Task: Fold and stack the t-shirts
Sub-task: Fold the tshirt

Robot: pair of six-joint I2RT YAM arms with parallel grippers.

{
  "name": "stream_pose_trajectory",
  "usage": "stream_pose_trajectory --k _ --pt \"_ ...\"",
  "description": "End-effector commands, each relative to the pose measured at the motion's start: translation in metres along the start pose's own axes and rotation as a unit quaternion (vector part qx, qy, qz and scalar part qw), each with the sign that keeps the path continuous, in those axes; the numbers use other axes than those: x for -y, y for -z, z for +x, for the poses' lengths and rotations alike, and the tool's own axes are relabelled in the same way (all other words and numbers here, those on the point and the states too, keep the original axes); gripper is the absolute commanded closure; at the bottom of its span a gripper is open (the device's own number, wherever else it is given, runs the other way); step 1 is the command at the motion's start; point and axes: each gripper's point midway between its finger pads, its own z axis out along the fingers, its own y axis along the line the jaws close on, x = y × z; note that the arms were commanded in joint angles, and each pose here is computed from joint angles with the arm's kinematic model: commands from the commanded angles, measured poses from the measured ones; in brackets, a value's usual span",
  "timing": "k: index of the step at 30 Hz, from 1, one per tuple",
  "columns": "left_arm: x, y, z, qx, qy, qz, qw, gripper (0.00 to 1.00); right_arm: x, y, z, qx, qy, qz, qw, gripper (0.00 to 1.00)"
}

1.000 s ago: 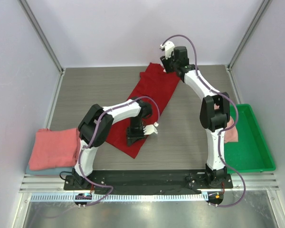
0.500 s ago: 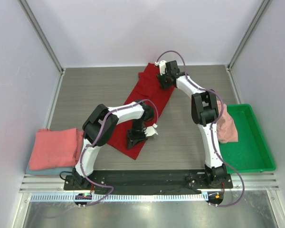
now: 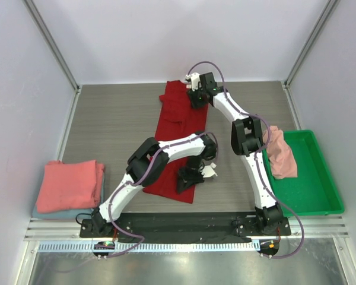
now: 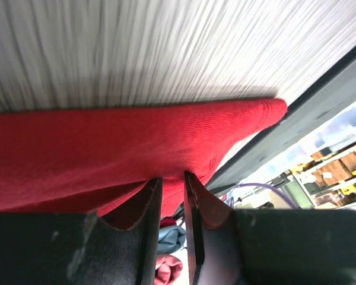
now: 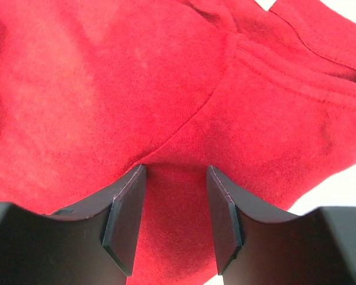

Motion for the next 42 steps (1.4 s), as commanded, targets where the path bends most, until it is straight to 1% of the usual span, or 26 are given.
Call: stream_pose_trajectory --k 1,6,10,12,15,16,17,18,19,20,22,23,24,25,26,27,29,30,32,33,34,36,37,38,39,42 --pt "-0.015 -0.020 -0.074 0.096 -0.047 -0.013 0.994 0.77 -0.007 -0.019 0.001 0.009 -0.007 -0.007 1.000 0.48" --pt "-0.010 -0.004 -0.100 0.126 -0.050 -0.022 0.990 0.76 -0.015 -0.031 -0.024 0.057 -0.012 -0.026 0.998 0.46" --pt "-0.005 0.011 -0.102 0.139 -0.056 -0.027 0.988 0.76 -0.028 -0.024 -0.042 0.078 -0.011 -0.041 0.996 0.45" --pt "0.003 0.026 -0.098 0.149 -0.060 -0.025 0.987 0.76 -0.024 -0.004 -0.062 0.097 -0.025 -0.048 0.994 0.45" --pt "0.035 0.083 -0.085 0.202 -0.074 -0.034 0.976 0.75 -0.008 0.046 -0.100 0.133 -0.053 -0.044 0.989 0.43" --pt "0.052 0.115 -0.070 0.234 -0.084 -0.048 0.967 0.73 -0.004 0.059 -0.105 0.137 -0.062 -0.042 0.988 0.43" --pt "0.051 0.131 -0.061 0.247 -0.080 -0.081 0.962 0.70 0.003 0.098 -0.134 0.170 -0.064 -0.035 0.983 0.42" --pt "0.053 0.145 -0.053 0.264 -0.082 -0.102 0.956 0.69 0.016 0.112 -0.132 0.170 -0.094 -0.030 0.980 0.42" --pt "0.062 0.174 -0.035 0.302 -0.093 -0.138 0.939 0.69 0.023 0.129 -0.138 0.180 -0.110 -0.025 0.977 0.43" --pt "0.056 0.187 -0.025 0.320 -0.082 -0.162 0.930 0.67 0.028 0.149 -0.144 0.191 -0.131 -0.026 0.972 0.42" --pt "0.037 0.211 -0.010 0.358 -0.045 -0.222 0.906 0.67 0.034 0.192 -0.146 0.210 -0.179 -0.029 0.961 0.42" --pt "0.034 0.234 0.010 0.401 0.014 -0.235 0.885 0.62 0.034 0.203 -0.141 0.208 -0.196 -0.033 0.958 0.42" --pt "0.015 0.245 0.023 0.415 0.069 -0.269 0.866 0.56 0.034 0.235 -0.147 0.226 -0.203 -0.035 0.952 0.42" --pt "-0.003 0.243 0.031 0.428 0.123 -0.278 0.851 0.50 0.022 0.223 -0.115 0.188 -0.234 -0.052 0.952 0.42" --pt "-0.022 0.258 0.057 0.467 0.224 -0.262 0.814 0.47 0.012 0.227 -0.102 0.175 -0.239 -0.067 0.953 0.41" --pt "-0.035 0.258 0.068 0.479 0.283 -0.244 0.794 0.47 0.003 0.232 -0.090 0.164 -0.244 -0.077 0.953 0.41" --pt "-0.052 0.241 0.084 0.485 0.369 -0.169 0.774 0.50 -0.022 0.242 -0.049 0.128 -0.258 -0.100 0.953 0.41" --pt "-0.070 0.240 0.102 0.495 0.441 -0.131 0.737 0.51 -0.037 0.233 -0.011 0.087 -0.277 -0.110 0.951 0.41" --pt "-0.084 0.218 0.109 0.485 0.486 -0.078 0.723 0.51 -0.058 0.250 0.009 0.073 -0.290 -0.138 0.944 0.41" --pt "-0.095 0.211 0.116 0.482 0.521 -0.051 0.703 0.51 -0.069 0.251 0.024 0.056 -0.299 -0.150 0.941 0.41" --pt "-0.096 0.194 0.112 0.473 0.532 -0.015 0.702 0.50 -0.086 0.253 0.056 0.025 -0.313 -0.165 0.935 0.41" --pt "-0.105 0.177 0.110 0.470 0.552 0.012 0.688 0.50 -0.115 0.255 0.106 -0.040 -0.339 -0.199 0.919 0.42" --pt "-0.103 0.152 0.109 0.451 0.573 0.042 0.683 0.50 -0.124 0.257 0.119 -0.057 -0.348 -0.210 0.912 0.43" --pt "-0.102 0.143 0.107 0.447 0.578 0.050 0.681 0.50 -0.134 0.262 0.132 -0.075 -0.358 -0.220 0.904 0.43" --pt "-0.102 0.119 0.106 0.434 0.589 0.062 0.679 0.49 -0.147 0.265 0.154 -0.103 -0.378 -0.232 0.890 0.43" --pt "-0.096 0.095 0.099 0.425 0.606 0.099 0.665 0.49 -0.171 0.276 0.190 -0.153 -0.415 -0.245 0.863 0.43"
